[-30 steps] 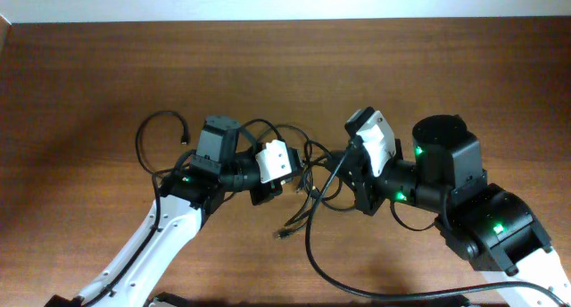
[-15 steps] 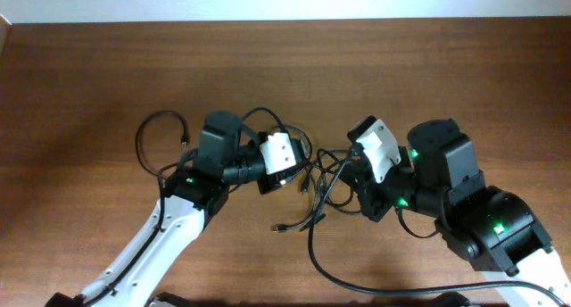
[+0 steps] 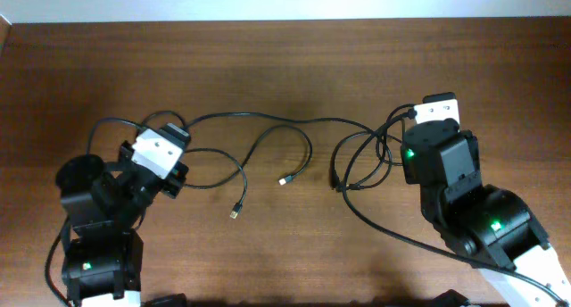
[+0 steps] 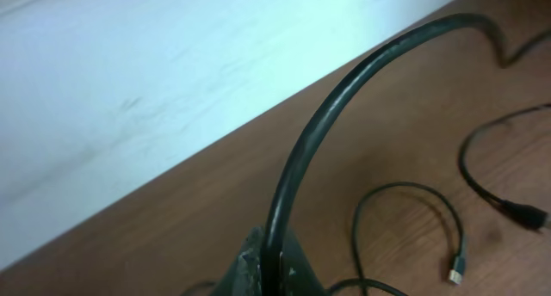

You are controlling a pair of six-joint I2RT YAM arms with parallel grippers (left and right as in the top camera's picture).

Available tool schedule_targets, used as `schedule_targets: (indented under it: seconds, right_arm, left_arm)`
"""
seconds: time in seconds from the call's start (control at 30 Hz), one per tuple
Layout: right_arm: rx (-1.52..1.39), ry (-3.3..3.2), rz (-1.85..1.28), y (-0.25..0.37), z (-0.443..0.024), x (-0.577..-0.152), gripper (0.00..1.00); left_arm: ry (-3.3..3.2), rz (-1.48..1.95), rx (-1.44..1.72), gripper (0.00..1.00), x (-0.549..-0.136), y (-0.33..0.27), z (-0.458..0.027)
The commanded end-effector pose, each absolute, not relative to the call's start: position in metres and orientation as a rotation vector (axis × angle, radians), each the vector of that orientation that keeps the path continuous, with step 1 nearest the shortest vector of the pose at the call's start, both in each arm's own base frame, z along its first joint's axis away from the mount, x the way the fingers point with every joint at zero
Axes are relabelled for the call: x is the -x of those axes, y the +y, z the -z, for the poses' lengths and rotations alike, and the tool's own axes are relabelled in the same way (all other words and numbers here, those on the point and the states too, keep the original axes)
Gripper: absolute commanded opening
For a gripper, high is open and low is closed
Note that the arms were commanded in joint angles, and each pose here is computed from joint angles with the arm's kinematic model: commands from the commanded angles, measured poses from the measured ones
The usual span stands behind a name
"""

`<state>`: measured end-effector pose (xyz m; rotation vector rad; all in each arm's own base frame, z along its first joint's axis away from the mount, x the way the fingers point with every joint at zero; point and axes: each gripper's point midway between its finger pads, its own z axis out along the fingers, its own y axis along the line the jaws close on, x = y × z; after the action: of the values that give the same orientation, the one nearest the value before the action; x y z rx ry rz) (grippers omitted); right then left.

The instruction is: Untangle cables

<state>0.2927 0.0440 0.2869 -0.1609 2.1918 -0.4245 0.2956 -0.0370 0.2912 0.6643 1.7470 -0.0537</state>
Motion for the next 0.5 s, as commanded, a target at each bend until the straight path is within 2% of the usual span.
schedule_targets:
  seconds: [0.0, 0.07, 0.1, 0.17, 0.33, 0.4, 0.47]
  right_arm:
    - [-0.047, 2.142, 0.665, 0.005, -0.297, -0.292, 0.04]
    - [-0.415, 2.123, 0.747, -0.050, -0.290, -0.283, 0.04]
    - [-0.555, 2.187, 0.618, -0.071, -0.275, -0.286, 0.04]
    - [-0.709, 2.221, 0.494, -0.098, -0.262, -0.286, 0.04]
    - [-0.994, 2.221, 0.479, -0.159, -0.242, -0.267, 0.04]
    - [-0.909, 2.284, 0.229, -0.138, -0.232, -0.289, 0.04]
    - [-0.386, 2.330, -0.255, -0.063, -0.245, -0.330, 0.04]
  left_arm:
    - [1.863, -0.073, -0.346, 0.00, -0.303, 0.013, -0.289]
    - [1.873, -0.093, -0.317, 0.00, -0.303, 0.018, -0.288]
    - [1.878, -0.075, -0.297, 0.00, -0.303, 0.018, -0.288]
    - [1.877, -0.068, -0.302, 0.00, -0.303, 0.016, -0.288]
    - [1.876, -0.066, -0.303, 0.00, -0.303, 0.016, -0.288]
    - [1.872, -0.049, -0.315, 0.00, -0.303, 0.013, -0.288]
    - [1.859, 0.010, -0.354, 0.00, -0.302, 0.002, -0.289]
